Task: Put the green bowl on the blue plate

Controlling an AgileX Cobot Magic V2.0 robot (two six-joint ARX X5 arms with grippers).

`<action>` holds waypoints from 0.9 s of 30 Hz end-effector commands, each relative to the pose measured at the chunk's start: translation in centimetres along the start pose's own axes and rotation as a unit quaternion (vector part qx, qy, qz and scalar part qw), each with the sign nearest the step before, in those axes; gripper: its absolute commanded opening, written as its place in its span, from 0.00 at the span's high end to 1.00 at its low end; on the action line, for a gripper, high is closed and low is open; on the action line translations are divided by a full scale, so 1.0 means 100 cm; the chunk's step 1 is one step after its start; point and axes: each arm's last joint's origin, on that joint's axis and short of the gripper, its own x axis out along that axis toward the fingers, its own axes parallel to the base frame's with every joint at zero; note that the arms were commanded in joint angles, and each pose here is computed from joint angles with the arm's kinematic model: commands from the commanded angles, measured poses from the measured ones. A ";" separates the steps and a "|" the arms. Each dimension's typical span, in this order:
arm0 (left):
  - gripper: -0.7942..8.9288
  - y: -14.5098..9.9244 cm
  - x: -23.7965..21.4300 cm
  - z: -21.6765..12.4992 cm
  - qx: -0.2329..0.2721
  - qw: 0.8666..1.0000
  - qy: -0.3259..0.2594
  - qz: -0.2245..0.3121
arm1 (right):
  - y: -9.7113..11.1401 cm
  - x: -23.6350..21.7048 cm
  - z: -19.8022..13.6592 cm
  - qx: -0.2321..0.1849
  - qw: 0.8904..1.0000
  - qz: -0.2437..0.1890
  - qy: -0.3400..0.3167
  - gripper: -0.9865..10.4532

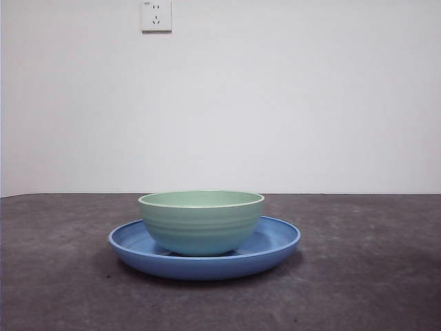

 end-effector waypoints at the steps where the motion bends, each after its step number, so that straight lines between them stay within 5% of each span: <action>1: 0.90 0.000 0.002 -0.007 -0.003 1.000 0.013 0.003 | -0.001 0.001 -0.004 0.014 1.000 -0.008 0.005 0.89; 27: 0.90 0.000 0.002 -0.007 -0.003 1.000 0.013 0.003 | -0.001 0.001 -0.001 0.013 1.000 -0.008 -0.011 0.89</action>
